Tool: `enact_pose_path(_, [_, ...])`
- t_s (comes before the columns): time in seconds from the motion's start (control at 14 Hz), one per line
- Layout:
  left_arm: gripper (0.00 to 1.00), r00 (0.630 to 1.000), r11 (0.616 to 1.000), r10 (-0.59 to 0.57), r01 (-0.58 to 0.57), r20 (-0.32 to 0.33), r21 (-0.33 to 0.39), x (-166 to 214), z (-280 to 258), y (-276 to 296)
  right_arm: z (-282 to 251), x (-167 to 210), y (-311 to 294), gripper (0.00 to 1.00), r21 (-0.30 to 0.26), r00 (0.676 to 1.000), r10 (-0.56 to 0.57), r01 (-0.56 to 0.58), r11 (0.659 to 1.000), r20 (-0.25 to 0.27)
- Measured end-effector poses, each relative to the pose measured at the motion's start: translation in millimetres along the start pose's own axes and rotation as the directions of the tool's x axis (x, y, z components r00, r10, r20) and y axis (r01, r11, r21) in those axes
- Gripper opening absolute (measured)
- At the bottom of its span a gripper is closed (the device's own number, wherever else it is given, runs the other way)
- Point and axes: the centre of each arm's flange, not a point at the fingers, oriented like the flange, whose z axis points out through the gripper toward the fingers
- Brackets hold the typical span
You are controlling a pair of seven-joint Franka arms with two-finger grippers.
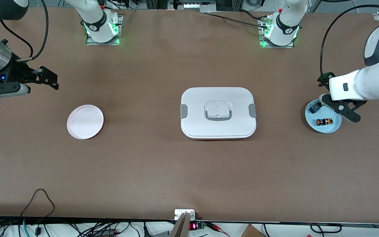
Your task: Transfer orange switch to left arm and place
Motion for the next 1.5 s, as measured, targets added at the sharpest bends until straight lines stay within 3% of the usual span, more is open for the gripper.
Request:
enact_pose_path(0.5, [1.0, 0.977, 0.984, -0.178, 0.176, -0.115, -0.031, 13, -38, 14, 0, 0, 0, 1.0, 0.0, 1.0, 0.0, 0.0, 1.0, 0.0])
enact_pose_path(0.64, [1.0, 0.959, 0.974, -0.222, 0.226, -0.175, 0.005, 7, -58, 19, 0, 0, -1, 1.0, 0.0, 1.0, -0.001, 0.001, 1.0, 0.0])
enact_pose_path(0.79, [1.0, 0.918, 0.947, -0.312, 0.32, -0.246, -0.01, -7, -77, 21, 0, 0, -1, 1.0, 0.0, 1.0, 0.0, 0.0, 1.0, -0.001])
enact_pose_path(1.0, [1.0, 0.8, 0.862, -0.502, 0.493, -0.329, -0.117, -32, -76, 11, -1, 0, -1, 1.0, 0.0, 1.0, 0.001, -0.001, 1.0, -0.003])
enact_pose_path(1.07, [1.0, 0.783, 0.853, -0.516, 0.507, -0.348, -0.123, -42, -70, 15, -1, 0, -1, 1.0, 0.0, 1.0, 0.001, -0.001, 1.0, -0.003])
enact_pose_path(1.36, [1.0, 0.808, 0.89, -0.446, 0.447, -0.385, -0.093, -85, -51, 29, -1, 0, 0, 1.0, 0.0, 1.0, 0.004, -0.004, 1.0, -0.003])
enact_pose_path(1.5, [1.0, 0.813, 0.893, -0.44, 0.44, -0.382, -0.091, -89, -46, 20, -1, 0, 0, 1.0, 0.0, 1.0, 0.004, -0.004, 1.0, -0.003])
